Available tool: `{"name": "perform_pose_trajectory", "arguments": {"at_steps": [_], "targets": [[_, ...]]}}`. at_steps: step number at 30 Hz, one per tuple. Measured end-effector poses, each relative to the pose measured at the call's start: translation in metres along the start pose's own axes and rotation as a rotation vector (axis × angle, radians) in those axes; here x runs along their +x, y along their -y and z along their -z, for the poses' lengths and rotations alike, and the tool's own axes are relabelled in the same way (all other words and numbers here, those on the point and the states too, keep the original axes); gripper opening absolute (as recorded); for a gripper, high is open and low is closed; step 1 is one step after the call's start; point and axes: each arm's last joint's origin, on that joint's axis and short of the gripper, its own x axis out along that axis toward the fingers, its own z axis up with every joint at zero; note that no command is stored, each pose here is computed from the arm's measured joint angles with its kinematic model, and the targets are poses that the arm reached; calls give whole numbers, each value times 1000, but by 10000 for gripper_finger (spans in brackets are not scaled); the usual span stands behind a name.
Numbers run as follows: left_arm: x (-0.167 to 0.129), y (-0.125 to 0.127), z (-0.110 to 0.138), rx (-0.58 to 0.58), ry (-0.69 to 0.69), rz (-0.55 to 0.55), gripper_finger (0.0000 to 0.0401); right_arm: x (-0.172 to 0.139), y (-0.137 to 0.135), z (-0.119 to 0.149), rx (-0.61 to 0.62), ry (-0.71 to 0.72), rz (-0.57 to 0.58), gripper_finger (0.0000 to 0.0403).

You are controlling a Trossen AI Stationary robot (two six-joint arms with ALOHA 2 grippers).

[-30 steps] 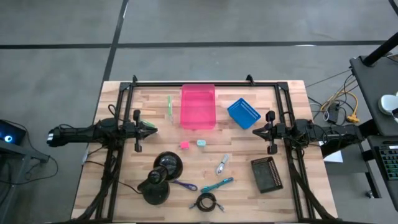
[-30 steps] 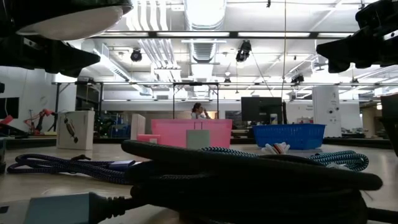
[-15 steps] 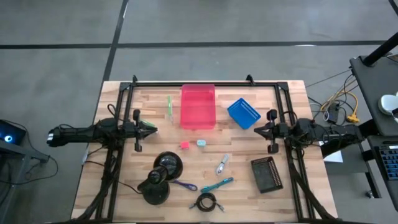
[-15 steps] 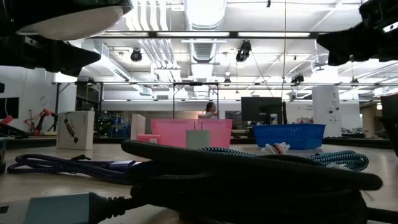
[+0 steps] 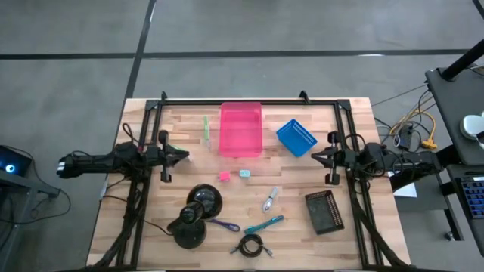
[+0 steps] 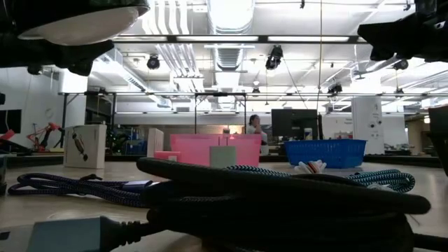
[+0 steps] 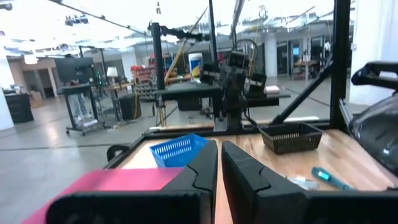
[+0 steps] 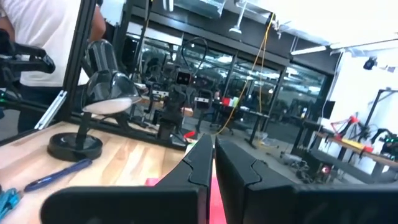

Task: Pick and place items into bin
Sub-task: Put the bottom card reader box into the blue bin

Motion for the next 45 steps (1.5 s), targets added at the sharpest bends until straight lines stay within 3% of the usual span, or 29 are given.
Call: {"name": "perform_pose_trajectory", "arguments": {"at_steps": [12, 15, 23, 30, 36, 45], "targets": [[-1, -2, -14, 19, 101, -34, 16, 0, 0, 0, -45, -3, -1, 9], [-1, -4, -21, 16, 113, -71, 49, 0, 0, 0, -45, -3, -1, 9], [6, -5, -33, -3, 61, -70, 187, 0, 0, 0, -45, -3, -1, 9], [19, -7, -61, -26, -200, -58, 202, 0, 0, 0, -18, -4, -1, 9], [27, -10, -70, 1, -505, -148, 202, 0, 0, 0, -14, -4, -1, 9], [32, -10, -66, -229, -751, -265, 202, 0, 0, 0, -14, -4, -1, 9]]}}
